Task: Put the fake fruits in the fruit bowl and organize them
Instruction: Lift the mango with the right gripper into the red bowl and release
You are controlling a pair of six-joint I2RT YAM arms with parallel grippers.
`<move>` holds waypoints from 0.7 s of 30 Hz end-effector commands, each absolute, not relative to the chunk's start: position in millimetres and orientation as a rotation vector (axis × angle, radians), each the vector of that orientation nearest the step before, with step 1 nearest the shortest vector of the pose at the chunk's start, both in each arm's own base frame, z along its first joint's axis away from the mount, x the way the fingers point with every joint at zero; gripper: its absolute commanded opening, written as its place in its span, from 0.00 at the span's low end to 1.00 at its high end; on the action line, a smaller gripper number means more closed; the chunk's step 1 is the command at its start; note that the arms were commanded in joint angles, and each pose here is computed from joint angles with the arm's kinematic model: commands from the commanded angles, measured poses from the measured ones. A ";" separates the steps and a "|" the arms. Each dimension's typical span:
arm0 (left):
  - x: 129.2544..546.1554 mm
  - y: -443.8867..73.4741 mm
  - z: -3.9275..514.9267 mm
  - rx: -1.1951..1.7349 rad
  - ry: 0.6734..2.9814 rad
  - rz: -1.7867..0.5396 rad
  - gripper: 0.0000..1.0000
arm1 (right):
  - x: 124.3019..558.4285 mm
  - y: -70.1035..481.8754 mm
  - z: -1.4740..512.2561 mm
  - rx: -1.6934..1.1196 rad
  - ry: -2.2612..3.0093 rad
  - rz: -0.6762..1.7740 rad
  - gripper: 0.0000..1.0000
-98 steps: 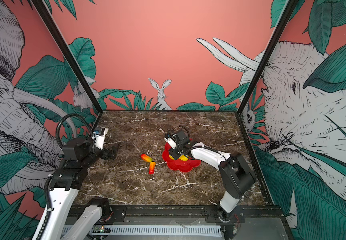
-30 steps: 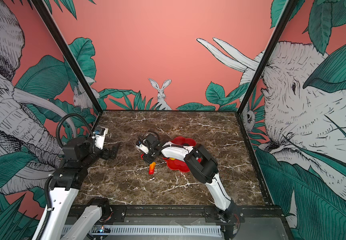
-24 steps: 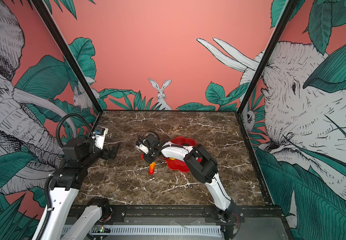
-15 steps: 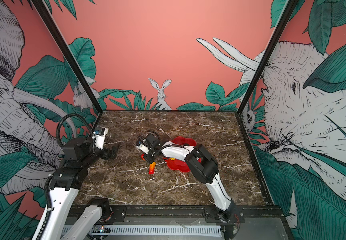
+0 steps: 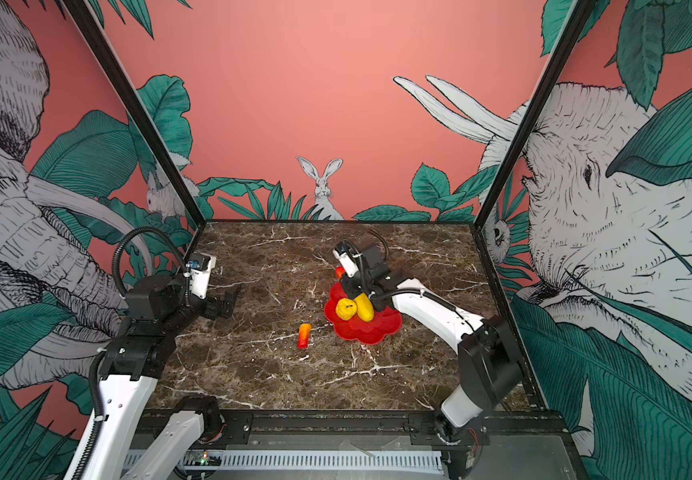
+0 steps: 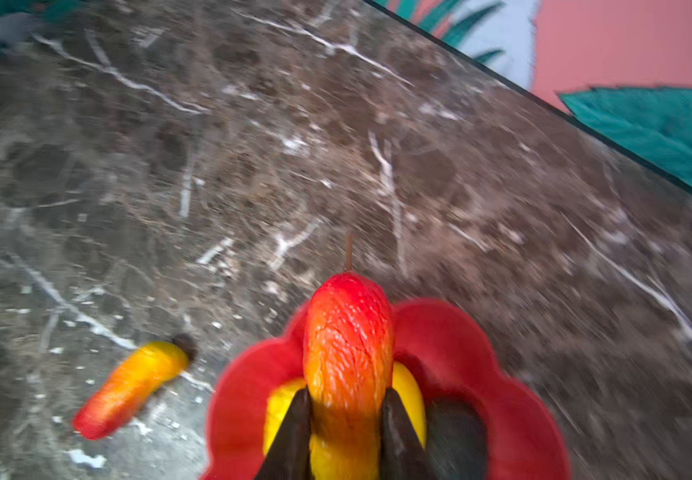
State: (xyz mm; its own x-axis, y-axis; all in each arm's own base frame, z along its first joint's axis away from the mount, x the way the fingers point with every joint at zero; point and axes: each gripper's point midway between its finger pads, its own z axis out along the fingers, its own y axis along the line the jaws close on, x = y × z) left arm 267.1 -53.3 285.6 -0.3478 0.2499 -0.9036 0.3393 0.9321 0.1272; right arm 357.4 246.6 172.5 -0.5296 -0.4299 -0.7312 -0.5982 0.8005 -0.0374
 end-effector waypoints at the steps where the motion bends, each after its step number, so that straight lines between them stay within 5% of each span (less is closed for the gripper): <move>1: 265.4 -52.9 280.9 0.445 1.955 -0.090 1.00 | 362.6 182.6 165.9 -0.483 2.266 0.074 0.00; 7: 265.9 -53.5 280.0 0.446 1.958 -0.094 1.00 | 347.0 131.8 144.9 -0.239 2.332 0.024 0.00; 21: 265.8 -53.5 280.7 0.446 1.956 -0.095 1.00 | 349.8 144.6 90.0 -0.112 2.430 0.138 0.00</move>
